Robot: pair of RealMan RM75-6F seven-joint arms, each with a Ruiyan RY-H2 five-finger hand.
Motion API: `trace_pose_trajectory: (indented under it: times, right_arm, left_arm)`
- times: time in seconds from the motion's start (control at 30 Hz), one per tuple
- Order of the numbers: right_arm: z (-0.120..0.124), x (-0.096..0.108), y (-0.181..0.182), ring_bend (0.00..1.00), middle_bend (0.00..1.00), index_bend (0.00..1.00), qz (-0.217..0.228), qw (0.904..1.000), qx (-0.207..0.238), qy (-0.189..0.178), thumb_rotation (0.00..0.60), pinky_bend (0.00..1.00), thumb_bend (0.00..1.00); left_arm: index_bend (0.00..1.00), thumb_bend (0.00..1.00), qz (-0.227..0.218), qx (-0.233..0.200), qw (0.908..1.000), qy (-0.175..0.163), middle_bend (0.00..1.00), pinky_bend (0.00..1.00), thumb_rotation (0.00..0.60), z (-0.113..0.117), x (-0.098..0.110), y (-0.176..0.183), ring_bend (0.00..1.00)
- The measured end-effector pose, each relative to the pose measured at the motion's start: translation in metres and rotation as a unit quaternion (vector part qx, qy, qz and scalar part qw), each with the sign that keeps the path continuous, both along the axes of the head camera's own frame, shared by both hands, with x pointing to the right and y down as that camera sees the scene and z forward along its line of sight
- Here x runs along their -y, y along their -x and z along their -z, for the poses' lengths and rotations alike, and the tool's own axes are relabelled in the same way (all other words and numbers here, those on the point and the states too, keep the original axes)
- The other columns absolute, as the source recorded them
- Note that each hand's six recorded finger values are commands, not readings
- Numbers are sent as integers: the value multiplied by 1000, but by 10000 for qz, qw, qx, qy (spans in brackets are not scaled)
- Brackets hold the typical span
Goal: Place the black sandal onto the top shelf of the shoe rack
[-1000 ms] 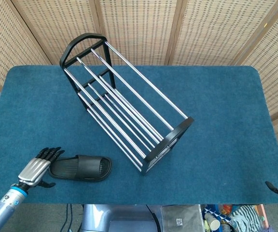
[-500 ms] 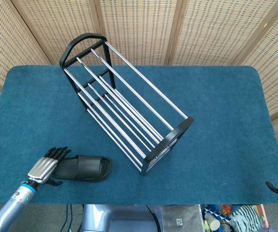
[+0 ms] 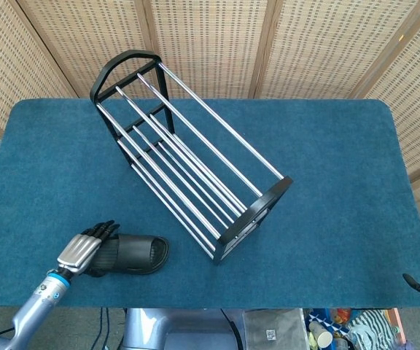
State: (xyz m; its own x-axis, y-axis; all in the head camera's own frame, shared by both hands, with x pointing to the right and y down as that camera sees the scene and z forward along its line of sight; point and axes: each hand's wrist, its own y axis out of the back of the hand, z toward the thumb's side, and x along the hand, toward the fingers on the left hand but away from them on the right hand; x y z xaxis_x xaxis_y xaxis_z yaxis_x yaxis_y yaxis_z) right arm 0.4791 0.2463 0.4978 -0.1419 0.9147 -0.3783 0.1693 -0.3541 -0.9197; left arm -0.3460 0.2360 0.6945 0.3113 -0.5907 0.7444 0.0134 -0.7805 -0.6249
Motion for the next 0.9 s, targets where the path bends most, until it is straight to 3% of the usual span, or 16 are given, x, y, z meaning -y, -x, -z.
trace_pose_trajectory:
  times: [0.2,0.3,0.5,0.9]
  right_arm:
    - [-1,0,0,0,0,0,-3,10000,4,15,600,0,0]
    - [-1,0,0,0,0,0,-5,10000,9,21,600,0,0]
    - [-1,0,0,0,0,0,-11,10000,41,25,600,0,0]
    - [-1,-1,0,0,0,0,1,10000,64,39,600,0,0]
  left_arm:
    - [68,79,-59,-22,9999,85,110,277,600,-3,-4,-7,132]
    - [142,80,-54,-36,9999,133,177,325,600,-5,-6,-9,193]
    - [339,295,73,-119,9999,13,345,443,600,-5,-4,-12,340]
    - [369,312,499,-397,9972,-396,367,455,600,14,7,3,358]
